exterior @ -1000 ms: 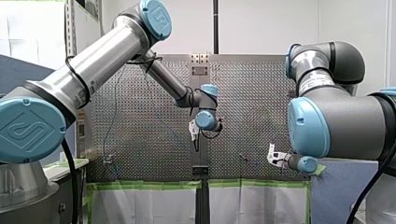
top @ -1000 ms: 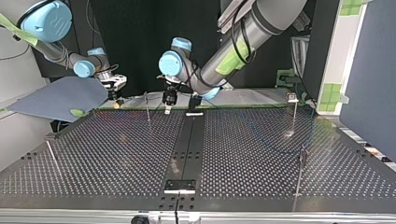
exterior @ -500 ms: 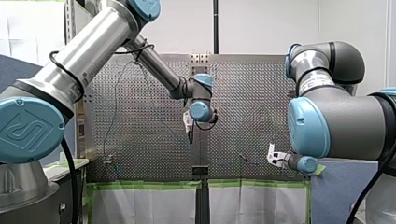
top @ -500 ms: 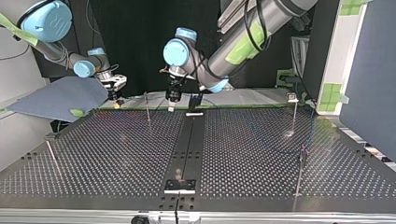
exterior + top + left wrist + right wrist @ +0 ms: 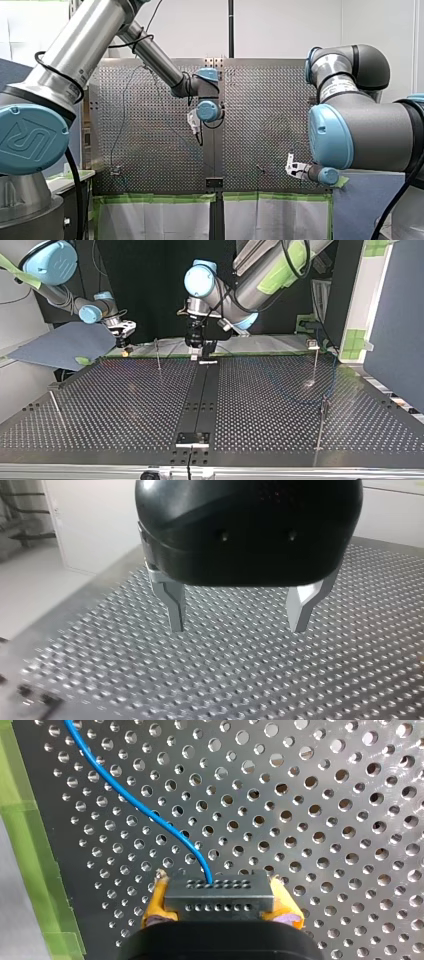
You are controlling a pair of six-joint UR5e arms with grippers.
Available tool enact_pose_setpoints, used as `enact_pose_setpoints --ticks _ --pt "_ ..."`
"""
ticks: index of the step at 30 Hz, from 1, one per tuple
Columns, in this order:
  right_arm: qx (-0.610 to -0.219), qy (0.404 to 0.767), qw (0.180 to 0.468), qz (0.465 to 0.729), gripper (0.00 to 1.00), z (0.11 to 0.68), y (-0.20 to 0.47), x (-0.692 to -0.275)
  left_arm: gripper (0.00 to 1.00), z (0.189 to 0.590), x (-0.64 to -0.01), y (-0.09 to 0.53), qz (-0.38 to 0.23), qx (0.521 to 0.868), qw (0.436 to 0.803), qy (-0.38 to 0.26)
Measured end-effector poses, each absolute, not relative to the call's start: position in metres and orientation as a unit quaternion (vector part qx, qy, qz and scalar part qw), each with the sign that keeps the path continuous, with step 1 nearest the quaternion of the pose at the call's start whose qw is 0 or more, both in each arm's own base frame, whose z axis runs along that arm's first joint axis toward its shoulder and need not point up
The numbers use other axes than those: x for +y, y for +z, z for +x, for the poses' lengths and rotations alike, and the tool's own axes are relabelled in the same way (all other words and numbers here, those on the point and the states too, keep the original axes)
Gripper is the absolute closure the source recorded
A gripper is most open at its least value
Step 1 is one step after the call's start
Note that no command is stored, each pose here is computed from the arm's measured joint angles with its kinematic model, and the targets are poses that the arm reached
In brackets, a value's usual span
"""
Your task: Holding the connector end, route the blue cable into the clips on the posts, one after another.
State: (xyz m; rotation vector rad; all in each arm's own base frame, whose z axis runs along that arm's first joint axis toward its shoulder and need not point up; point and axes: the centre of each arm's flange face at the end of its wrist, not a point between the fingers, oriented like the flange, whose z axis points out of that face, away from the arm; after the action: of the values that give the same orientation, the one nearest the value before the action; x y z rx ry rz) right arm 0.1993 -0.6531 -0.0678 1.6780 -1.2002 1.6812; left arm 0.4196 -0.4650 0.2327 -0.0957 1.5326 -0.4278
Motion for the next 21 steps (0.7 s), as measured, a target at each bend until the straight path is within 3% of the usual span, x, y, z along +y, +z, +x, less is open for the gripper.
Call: enact_pose_setpoints --ticks 21 --pt "-0.438 0.613 0.238 0.613 1.00 0.199 -0.068 -0.653 0.00 0.369 -0.421 0.287 -0.036 0.620 0.761 -0.189"
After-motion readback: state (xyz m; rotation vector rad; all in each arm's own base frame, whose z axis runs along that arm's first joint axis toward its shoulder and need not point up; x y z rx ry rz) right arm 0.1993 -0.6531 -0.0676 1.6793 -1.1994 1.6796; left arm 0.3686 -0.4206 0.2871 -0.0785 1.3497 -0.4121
